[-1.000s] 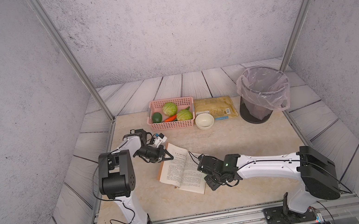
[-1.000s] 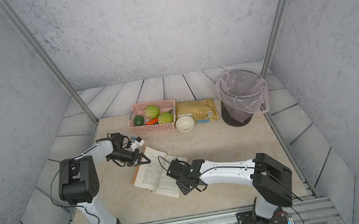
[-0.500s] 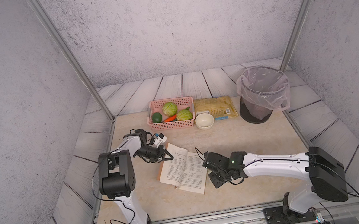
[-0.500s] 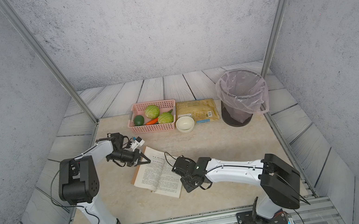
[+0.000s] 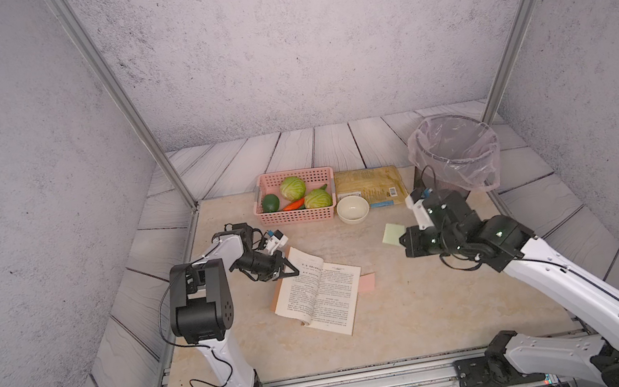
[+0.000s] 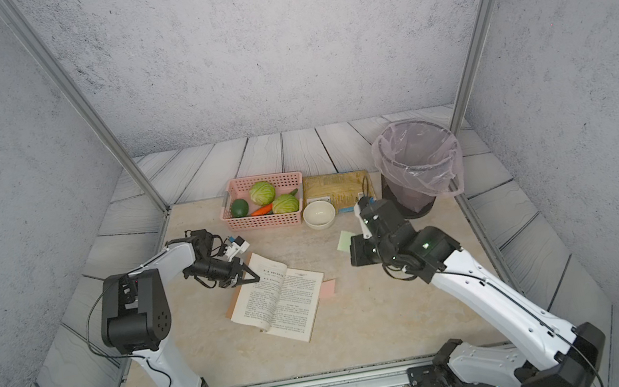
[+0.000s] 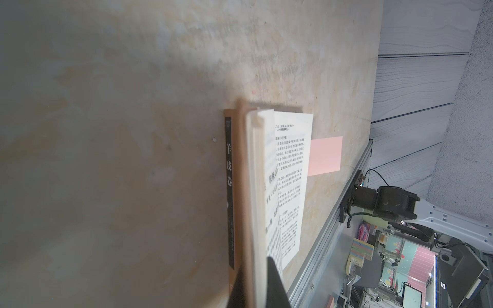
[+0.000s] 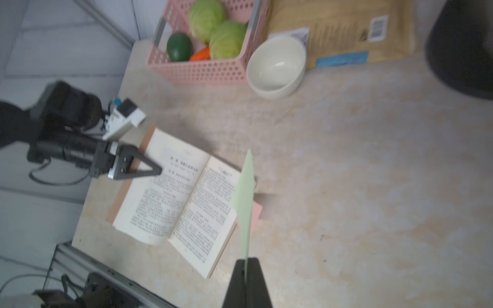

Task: Peel off the used sticky note
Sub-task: Tear off the note from the book, then place the note in the trash bin.

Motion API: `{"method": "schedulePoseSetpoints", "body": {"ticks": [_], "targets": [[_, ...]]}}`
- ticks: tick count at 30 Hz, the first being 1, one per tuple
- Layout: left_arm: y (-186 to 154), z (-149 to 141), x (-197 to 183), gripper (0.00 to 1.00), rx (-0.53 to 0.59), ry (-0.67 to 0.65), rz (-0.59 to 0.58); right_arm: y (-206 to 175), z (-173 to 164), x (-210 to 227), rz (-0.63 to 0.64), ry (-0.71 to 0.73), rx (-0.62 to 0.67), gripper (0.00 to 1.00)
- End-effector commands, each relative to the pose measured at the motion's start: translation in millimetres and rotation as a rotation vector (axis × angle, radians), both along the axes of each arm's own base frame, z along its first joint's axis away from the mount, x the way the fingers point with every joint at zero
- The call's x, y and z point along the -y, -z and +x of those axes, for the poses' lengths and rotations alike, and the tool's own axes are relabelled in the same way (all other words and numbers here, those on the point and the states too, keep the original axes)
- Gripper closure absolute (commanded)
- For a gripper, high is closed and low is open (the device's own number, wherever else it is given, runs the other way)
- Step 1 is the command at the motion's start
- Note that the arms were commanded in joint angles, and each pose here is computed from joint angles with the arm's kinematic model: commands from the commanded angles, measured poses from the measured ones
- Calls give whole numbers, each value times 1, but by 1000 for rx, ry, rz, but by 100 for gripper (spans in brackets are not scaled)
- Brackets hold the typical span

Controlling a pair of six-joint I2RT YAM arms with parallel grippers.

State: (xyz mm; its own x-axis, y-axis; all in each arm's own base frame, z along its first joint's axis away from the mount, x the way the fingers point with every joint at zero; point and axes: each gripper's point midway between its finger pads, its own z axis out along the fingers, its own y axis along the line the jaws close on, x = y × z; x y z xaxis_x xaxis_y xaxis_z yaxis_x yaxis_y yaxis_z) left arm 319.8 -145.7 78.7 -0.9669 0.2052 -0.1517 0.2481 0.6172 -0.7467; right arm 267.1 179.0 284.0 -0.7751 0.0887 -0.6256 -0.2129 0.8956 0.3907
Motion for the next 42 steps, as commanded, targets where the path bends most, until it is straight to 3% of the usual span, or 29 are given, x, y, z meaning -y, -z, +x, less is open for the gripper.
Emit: {"method": "schedulePoseSetpoints", "body": {"ticks": [1, 6, 14, 22, 29, 38, 42], "targets": [[14, -1, -6, 100, -29, -5, 22, -36, 9, 27, -49, -3, 24, 100], [13, -1, -6, 100, -27, -6, 23, -85, 67, 87, 3, 194, 89, 100], [13, -1, -5, 100, -37, -5, 16, -98, 162, 168, 103, 448, 123, 100], [11, -1, -5, 100, -32, -5, 9, -72, 238, 210, -16, 547, 95, 100], [11, -1, -4, 100, -37, -6, 1, -39, 270, 223, -53, 568, 38, 100], [10, -1, -4, 100, -35, -6, -2, -45, 272, 223, -58, 562, 61, 46], [9, -1, -4, 100, -32, -6, -2, -68, 262, 220, -45, 556, 102, 35]]}}
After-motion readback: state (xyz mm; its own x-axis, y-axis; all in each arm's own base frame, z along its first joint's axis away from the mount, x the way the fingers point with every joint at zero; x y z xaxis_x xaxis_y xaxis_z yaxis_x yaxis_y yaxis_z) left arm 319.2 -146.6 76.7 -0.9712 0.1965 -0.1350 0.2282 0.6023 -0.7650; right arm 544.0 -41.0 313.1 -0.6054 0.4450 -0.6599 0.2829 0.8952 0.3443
